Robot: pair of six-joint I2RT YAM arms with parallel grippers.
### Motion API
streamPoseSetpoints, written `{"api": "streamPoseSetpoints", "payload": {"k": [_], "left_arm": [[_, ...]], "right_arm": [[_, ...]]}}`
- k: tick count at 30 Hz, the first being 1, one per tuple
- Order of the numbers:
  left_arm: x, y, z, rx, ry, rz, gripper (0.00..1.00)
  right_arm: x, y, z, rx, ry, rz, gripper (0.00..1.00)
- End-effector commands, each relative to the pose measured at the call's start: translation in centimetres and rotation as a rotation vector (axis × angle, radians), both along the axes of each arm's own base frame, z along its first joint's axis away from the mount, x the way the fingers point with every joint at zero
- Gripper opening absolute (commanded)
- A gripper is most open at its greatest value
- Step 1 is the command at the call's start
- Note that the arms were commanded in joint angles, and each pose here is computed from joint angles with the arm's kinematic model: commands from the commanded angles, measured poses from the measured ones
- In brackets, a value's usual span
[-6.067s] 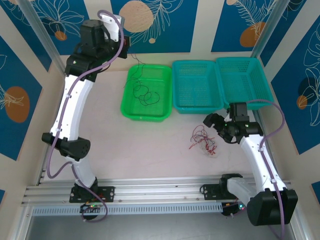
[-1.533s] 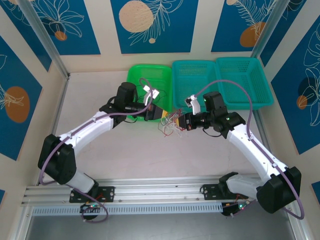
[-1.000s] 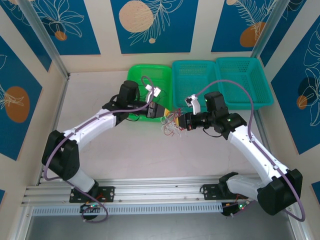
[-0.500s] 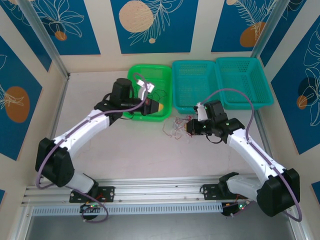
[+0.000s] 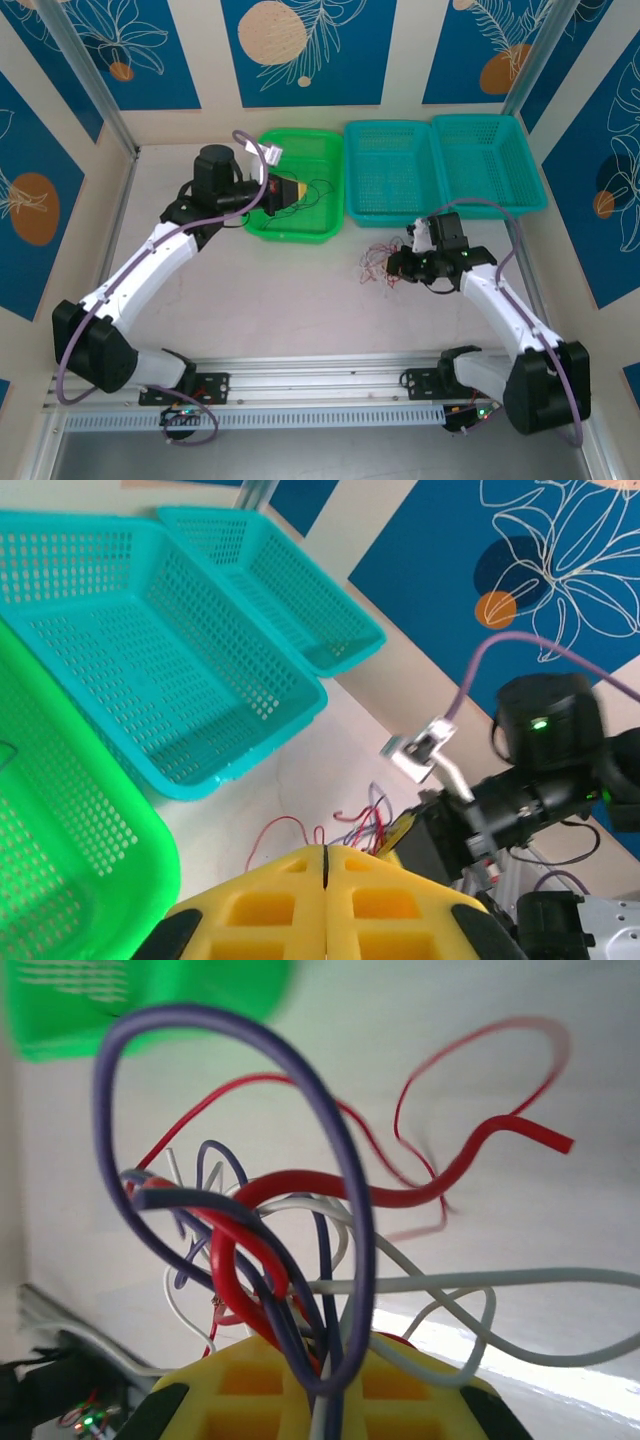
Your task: Untangle the cables
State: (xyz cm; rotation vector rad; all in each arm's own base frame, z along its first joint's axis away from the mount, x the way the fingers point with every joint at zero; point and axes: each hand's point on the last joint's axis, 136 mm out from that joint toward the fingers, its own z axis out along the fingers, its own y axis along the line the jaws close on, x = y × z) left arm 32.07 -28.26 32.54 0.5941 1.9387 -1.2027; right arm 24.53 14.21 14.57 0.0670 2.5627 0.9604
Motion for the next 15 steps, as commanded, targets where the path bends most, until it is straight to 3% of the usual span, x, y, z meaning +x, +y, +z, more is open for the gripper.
{"api": "streamPoseSetpoints", "payload": {"k": [1, 5, 9, 15], "left_arm": [[-1.2, -0.8, -0.5, 0.002, 0.019, -0.074, 0.12], [-3.4, -2.2, -0.3, 0.069, -0.037, -0.207, 0.15], [-4.9, -4.5, 0.3, 0.04, -0.022, -0.309, 0.17], [-5.8, -8.1, -1.3, 0.025, -0.074, -0.319, 0.18]], "right_arm": [[0.1, 2.2, 5.0, 0.108, -0.189, 0.151, 0.05], [-0.2, 3.5, 8.0, 0.181, -0.242, 0.239, 0.05], [0.4, 4.2, 9.2, 0.208, -0.228, 0.252, 0.05], [1.2, 5.2, 9.9, 0.221, -0.192, 0.254, 0.05]]}}
